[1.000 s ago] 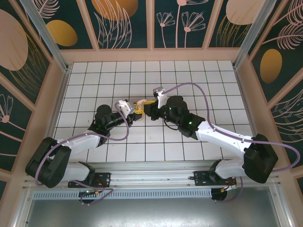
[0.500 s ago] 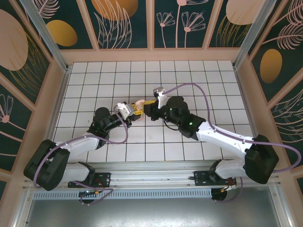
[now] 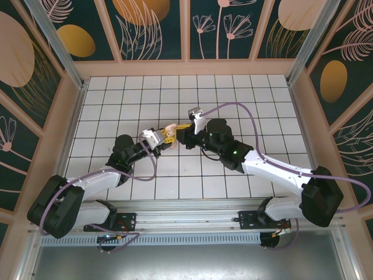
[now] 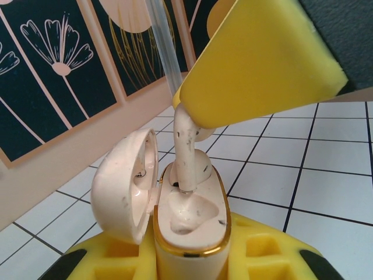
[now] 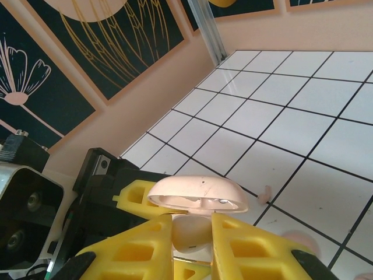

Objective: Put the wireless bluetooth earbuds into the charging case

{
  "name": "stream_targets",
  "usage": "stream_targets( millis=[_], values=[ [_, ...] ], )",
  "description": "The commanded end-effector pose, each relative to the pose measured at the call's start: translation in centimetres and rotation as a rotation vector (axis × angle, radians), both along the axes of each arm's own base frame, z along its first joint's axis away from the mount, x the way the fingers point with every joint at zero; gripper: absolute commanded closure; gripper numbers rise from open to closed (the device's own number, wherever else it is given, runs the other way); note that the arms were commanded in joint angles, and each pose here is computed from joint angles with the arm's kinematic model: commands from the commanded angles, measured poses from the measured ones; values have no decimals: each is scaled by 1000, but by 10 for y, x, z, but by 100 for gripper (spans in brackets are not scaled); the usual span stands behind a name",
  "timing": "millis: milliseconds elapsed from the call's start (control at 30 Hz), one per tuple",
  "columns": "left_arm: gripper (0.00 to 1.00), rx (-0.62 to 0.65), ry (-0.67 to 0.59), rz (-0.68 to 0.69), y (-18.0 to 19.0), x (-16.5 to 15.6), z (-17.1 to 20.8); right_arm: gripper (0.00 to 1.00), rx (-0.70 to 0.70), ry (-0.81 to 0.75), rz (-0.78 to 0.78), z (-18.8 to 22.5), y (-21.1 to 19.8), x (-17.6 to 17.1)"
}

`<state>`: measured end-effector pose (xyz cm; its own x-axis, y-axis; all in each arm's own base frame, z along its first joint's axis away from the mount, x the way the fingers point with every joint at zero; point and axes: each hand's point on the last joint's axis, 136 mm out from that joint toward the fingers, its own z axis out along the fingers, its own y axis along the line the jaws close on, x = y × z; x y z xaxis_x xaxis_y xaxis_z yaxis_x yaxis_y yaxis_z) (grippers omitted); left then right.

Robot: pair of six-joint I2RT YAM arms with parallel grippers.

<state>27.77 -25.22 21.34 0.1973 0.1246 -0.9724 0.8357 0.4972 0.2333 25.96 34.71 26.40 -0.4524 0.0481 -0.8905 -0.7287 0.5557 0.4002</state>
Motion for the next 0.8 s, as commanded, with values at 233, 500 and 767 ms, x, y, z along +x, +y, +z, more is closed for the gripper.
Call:
stream_targets(
  millis=[233,500,767],
  values=[
    [83,-22,-140,-9,3,-9,25,80,2,-20,54,10,7,-10],
    [83,-23,-142,0,4,-9,27,80,10,-29,93,13,20,-14],
    [83,-29,-147,-4,4,-11,32,80,27,-35,117,14,29,-16]
  ],
)
